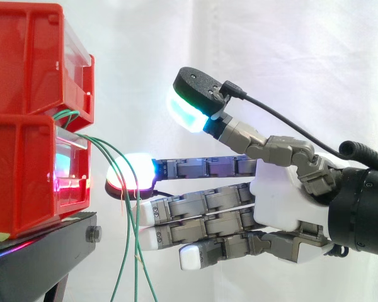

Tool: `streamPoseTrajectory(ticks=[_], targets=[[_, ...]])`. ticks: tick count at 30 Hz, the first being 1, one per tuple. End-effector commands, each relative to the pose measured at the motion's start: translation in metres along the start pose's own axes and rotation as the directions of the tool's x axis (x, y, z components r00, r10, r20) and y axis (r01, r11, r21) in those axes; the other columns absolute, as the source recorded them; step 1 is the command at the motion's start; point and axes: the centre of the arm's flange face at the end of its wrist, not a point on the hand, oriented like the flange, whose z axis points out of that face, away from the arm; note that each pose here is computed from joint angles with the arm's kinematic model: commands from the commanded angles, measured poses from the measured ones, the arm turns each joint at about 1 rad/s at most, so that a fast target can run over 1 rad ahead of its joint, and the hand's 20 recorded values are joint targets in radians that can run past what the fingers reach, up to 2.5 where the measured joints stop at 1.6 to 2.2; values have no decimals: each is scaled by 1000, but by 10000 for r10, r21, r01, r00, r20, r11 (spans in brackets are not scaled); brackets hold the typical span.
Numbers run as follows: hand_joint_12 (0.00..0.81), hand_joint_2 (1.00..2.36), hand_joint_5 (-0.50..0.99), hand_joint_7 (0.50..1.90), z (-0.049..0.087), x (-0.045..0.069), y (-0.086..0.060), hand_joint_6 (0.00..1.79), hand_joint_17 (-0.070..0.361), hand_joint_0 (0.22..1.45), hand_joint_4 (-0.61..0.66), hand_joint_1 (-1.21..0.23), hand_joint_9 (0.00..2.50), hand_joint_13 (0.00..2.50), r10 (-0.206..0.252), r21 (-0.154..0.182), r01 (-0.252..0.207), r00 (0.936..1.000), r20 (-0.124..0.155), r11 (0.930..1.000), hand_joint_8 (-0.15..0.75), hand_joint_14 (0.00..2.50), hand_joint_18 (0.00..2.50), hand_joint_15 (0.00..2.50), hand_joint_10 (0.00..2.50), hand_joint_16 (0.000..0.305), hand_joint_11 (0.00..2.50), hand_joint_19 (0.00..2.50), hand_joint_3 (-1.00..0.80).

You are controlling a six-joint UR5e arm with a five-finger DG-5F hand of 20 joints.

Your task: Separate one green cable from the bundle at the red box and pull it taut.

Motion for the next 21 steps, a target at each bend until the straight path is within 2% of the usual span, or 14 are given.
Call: streamPoseTrajectory(ticks=[1,2,3,4,5,11,12,13,15,17,20,21], targets=[[485,1000,-287,577,1,-5,0,501,184,418,136,-487,1074,1043,185,54,-189,9969,763,9998,445,10,1038,274,0,82,0,558,-500],[484,1000,-287,577,1,-7,0,501,185,418,136,-487,1073,1041,205,81,-213,9953,946,9997,442,10,1037,273,0,82,0,549,-500],[487,1000,-287,577,1,-7,0,501,185,418,137,-487,1073,1038,205,81,-213,9953,946,9997,442,10,1036,273,0,82,0,550,-500],[484,1000,-287,577,0,-8,0,501,185,418,137,-486,1070,1035,241,113,-258,9909,1321,9996,439,10,1032,276,0,82,0,558,-500],[485,1000,-287,577,2,-9,1,501,185,417,137,-487,1069,1034,257,93,-273,9900,1389,9996,442,10,1033,276,0,82,0,550,-500],[482,1000,-287,577,1,-3,4,501,186,418,138,-486,1080,1032,346,-27,-346,9879,1511,9994,436,11,1024,291,0,82,0,554,-500],[476,1000,-287,577,1,-3,5,501,185,418,138,-486,1084,1034,352,-39,-350,9868,1579,9994,433,11,1023,299,0,82,8,562,-500],[474,1000,-287,575,0,-2,6,501,185,418,138,-486,1102,1037,396,-48,-394,9827,1808,9992,428,11,1022,303,0,82,22,563,-500],[472,1000,-287,577,-2,0,6,501,185,418,138,-485,1130,1055,389,-39,-389,9800,1954,9992,426,13,1021,317,0,82,55,564,-500],[470,1000,-287,577,-6,10,5,501,185,418,138,-485,1136,1069,284,-101,-270,9790,2017,9996,427,11,1025,317,1,82,62,565,-500],[468,1000,-288,577,-6,15,5,501,185,417,138,-483,1142,1077,353,-144,-330,9774,2082,9994,422,12,1027,330,2,82,78,564,-500],[470,1000,-288,577,-5,21,-6,501,185,417,139,-484,1143,1076,360,-132,-340,9778,2062,9993,422,12,1027,339,0,82,79,563,-500]])
